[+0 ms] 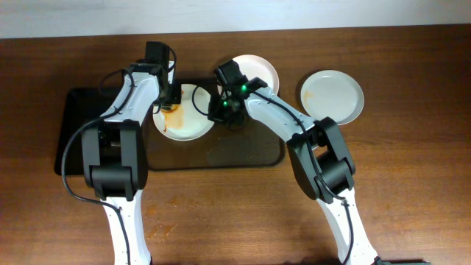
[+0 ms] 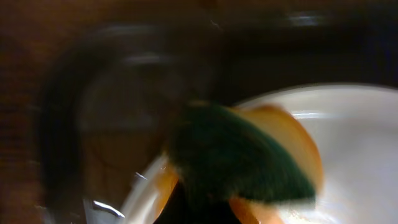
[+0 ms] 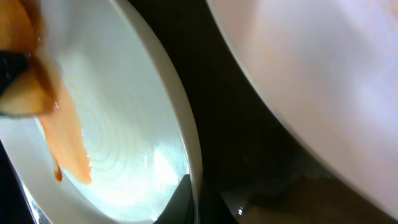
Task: Clean dirty plates on tray and stack at the side
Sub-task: 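Scrub the held plate with the sponge in the left gripper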
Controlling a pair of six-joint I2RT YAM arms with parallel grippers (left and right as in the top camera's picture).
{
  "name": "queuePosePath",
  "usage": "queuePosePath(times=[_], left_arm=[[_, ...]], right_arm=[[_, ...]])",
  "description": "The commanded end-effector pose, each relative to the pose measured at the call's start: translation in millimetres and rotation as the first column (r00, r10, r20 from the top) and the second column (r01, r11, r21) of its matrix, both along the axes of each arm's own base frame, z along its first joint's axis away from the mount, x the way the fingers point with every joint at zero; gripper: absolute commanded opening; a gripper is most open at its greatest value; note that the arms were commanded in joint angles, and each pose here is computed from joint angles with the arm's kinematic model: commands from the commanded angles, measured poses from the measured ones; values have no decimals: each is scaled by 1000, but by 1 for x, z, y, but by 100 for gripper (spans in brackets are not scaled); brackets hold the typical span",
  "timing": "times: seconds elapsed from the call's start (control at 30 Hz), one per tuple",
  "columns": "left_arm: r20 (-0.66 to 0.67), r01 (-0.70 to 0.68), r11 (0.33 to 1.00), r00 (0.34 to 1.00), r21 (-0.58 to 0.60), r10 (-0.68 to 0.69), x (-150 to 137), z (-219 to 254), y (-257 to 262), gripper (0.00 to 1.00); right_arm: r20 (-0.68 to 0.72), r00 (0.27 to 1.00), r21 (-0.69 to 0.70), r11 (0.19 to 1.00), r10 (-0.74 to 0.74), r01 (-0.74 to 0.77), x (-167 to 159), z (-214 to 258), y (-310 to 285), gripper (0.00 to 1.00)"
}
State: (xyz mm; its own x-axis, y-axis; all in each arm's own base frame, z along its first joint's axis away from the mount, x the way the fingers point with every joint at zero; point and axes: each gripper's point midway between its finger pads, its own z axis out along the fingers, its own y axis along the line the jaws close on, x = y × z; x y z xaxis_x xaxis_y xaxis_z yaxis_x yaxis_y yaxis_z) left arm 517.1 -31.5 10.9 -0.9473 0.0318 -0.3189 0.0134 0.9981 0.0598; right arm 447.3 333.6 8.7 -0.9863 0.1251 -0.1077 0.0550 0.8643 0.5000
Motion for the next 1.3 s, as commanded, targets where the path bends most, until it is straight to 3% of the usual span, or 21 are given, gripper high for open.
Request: queuePosePath(times=[0.0,0.17,0.33,0.4,0.47,0.53,0.63,0.73,0.8,0.93,1.1,1.17,1.23,1.27], left_arm=[[-14,-125,969,991,212,131,-7,-27,46,1],[-211,-26,973,975,229,75,-52,-35,30,1],[-437,191,981,879,-45,-191,-105,-41,-18,0],[-434,237,955,852,-180,-293,-113,-40,-39,0],[-350,281,890,844,-358,-407,-109,-34,-72,1],[-308,269,879,862,-394,-403,-101,-32,-81,0],[-280,154,943,930,-295,-239,-76,-38,-68,0],[-234,-10,998,972,-67,-6,-53,-42,-29,0],[-188,-169,980,964,108,187,-51,-39,5,1],[-224,-257,922,918,290,326,-80,-32,34,1],[-374,-200,913,865,354,335,-122,-26,39,1],[-452,-86,963,870,256,198,-124,-31,24,0],[-491,76,997,867,-31,-81,-121,-39,-19,1],[-472,126,979,861,-162,-189,-120,-39,-40,0]], right_arm=[[-35,999,-14,1000,22,-22,-7,-13,-2,4],[-35,999,-14,1000,22,-22,-7,-13,-2,4],[-33,999,-12,1000,22,-22,-7,-13,-1,4],[-32,999,-12,1000,22,-22,-7,-13,-1,4],[-35,999,-9,1000,24,-24,-7,-13,-1,4],[-34,999,-7,1000,27,-28,-7,-12,0,4],[-35,999,-7,1000,27,-28,-8,-12,-1,4],[-34,999,-7,1000,27,-28,-7,-12,-1,4],[-35,999,-7,1000,27,-28,-8,-12,-1,4],[-34,999,-7,1000,27,-28,-7,-12,0,4],[-36,999,-4,1000,29,-29,-8,-12,0,4],[-37,999,-3,1000,29,-29,-8,-12,0,4],[-38,999,-1,1000,31,-31,-8,-12,0,4],[-39,999,-1,1000,31,-31,-8,-12,0,4]])
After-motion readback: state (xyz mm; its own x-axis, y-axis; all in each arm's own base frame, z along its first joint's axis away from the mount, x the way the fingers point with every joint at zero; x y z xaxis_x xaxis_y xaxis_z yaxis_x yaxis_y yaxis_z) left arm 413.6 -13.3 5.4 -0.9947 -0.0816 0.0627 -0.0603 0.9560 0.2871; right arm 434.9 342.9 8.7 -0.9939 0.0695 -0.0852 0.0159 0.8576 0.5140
